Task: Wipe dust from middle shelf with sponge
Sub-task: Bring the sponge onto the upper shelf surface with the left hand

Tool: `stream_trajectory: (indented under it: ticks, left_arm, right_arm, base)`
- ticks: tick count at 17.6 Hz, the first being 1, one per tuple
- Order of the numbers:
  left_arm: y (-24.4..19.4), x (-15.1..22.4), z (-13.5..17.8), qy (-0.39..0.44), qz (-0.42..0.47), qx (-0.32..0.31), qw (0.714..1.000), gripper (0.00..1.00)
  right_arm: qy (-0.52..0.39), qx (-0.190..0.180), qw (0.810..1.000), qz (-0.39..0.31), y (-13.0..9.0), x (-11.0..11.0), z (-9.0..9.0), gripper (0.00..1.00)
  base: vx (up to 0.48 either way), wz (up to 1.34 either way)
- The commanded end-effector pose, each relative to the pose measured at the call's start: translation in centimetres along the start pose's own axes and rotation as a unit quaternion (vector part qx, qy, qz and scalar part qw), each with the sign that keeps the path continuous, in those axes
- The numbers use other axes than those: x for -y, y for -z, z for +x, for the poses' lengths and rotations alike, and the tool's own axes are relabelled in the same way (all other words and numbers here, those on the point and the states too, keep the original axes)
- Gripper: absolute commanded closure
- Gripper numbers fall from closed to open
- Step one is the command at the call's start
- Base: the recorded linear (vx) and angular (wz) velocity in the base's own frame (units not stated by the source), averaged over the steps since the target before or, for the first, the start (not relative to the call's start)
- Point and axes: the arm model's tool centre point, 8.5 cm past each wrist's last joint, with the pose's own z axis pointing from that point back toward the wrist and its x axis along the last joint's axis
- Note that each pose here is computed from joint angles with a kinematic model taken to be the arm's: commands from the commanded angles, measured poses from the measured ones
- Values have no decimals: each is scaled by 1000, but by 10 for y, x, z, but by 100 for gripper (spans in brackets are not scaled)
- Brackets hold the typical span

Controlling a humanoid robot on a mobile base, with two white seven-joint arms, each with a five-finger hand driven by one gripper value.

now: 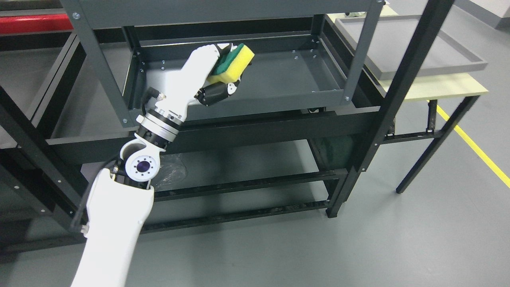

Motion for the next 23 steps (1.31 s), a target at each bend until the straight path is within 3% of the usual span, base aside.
stream_trajectory:
  ticks: [1,4,8,13,20,23]
  left_arm:
    - [1,-83,-14,208,-67,40,975,100]
    - [22,-98,4,280,-143,88,945,100]
    - [61,-148,12,346,-157,80,922,100]
    - [39,-190,-12,391,-179,41,902,100]
    - [39,-179,-17,406,-209,44,889,100]
    - [63,-132,-17,368,-225,57,900,100]
  right_arm:
    - [-2,-25,1000,-8,1,10,1,0]
    - [-2,-25,1000,-8,1,10,1,0]
    - [-2,-25,1000,-8,1,10,2,0]
    - [-2,-25,1000,-8,1,10,2,0]
    - [-2,-25,1000,-8,1,10,1,0]
    - [-2,-25,1000,-8,1,10,1,0]
  base:
    - [54,136]
    - [51,68]
    - [45,-64]
    - [49,-118]
    - [72,-39]
    - [96,34]
